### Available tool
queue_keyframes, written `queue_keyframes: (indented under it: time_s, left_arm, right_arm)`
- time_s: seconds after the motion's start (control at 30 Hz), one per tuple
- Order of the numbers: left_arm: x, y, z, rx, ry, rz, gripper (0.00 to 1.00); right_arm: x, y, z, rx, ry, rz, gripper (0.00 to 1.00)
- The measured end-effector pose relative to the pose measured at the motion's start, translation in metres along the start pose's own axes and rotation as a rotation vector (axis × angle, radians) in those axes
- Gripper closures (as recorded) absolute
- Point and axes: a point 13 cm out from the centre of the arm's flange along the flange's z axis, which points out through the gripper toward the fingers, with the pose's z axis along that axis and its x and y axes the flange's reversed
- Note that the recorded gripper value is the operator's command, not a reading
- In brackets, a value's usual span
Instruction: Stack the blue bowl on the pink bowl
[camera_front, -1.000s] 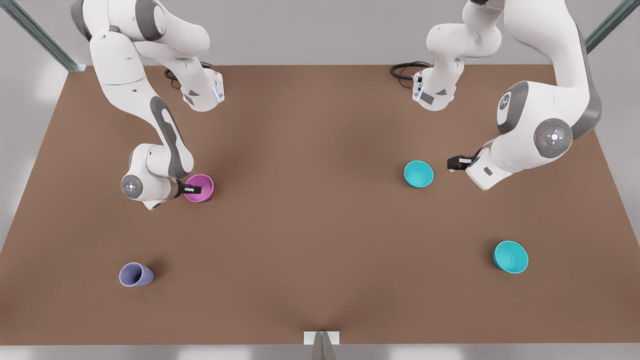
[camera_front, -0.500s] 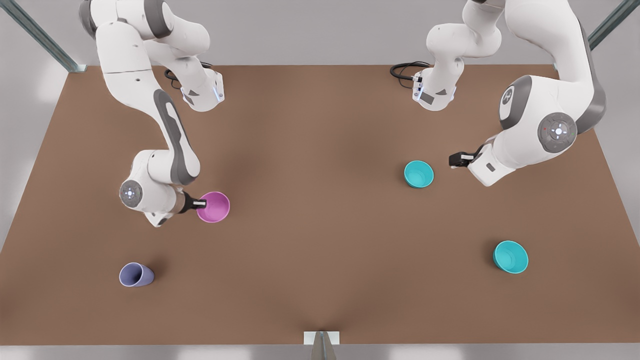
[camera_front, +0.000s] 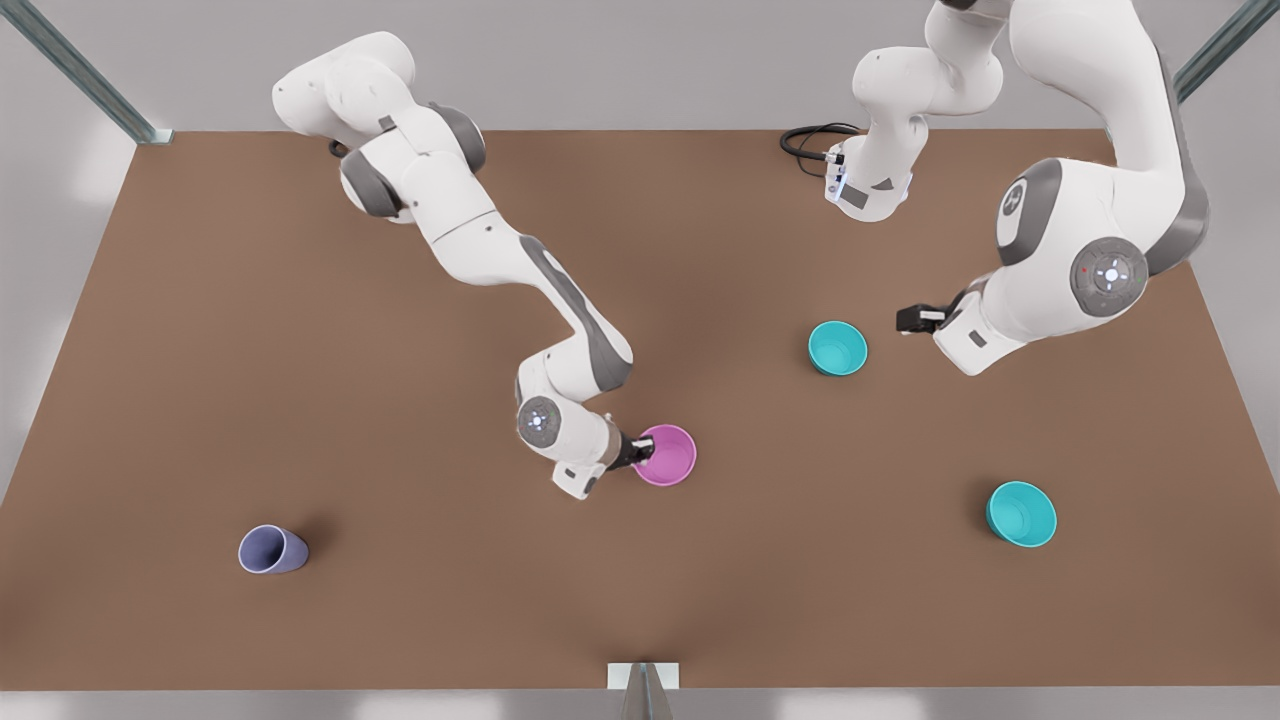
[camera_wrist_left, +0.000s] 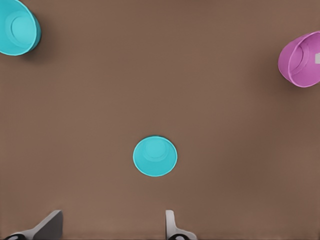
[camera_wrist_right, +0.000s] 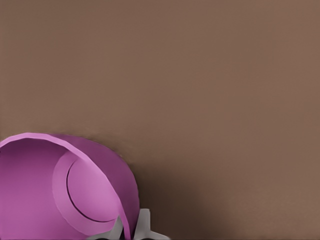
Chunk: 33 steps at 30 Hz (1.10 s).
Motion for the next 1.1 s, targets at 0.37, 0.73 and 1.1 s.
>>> queue_keyframes:
  time_s: [0.37, 0.73, 1.1]
  left_arm:
    - [-0.030, 0.018, 0.211, 0.157, 0.233, -0.108, 0.00]
    - [-0.009, 0.036, 0.312, 0.204, 0.192, 0.029, 0.00]
    - [0.004, 0.009, 0.362, 0.261, 0.214, 0.207, 0.44]
  right_arm:
    - [-0.032, 0.029, -0.030, -0.066, -0.152, 0.089, 0.00]
    - [-0.009, -0.285, -0.443, 0.389, -0.046, 0.374, 0.00]
    - [0.156, -0.245, -0.546, 0.386, 0.204, 0.194, 0.00]
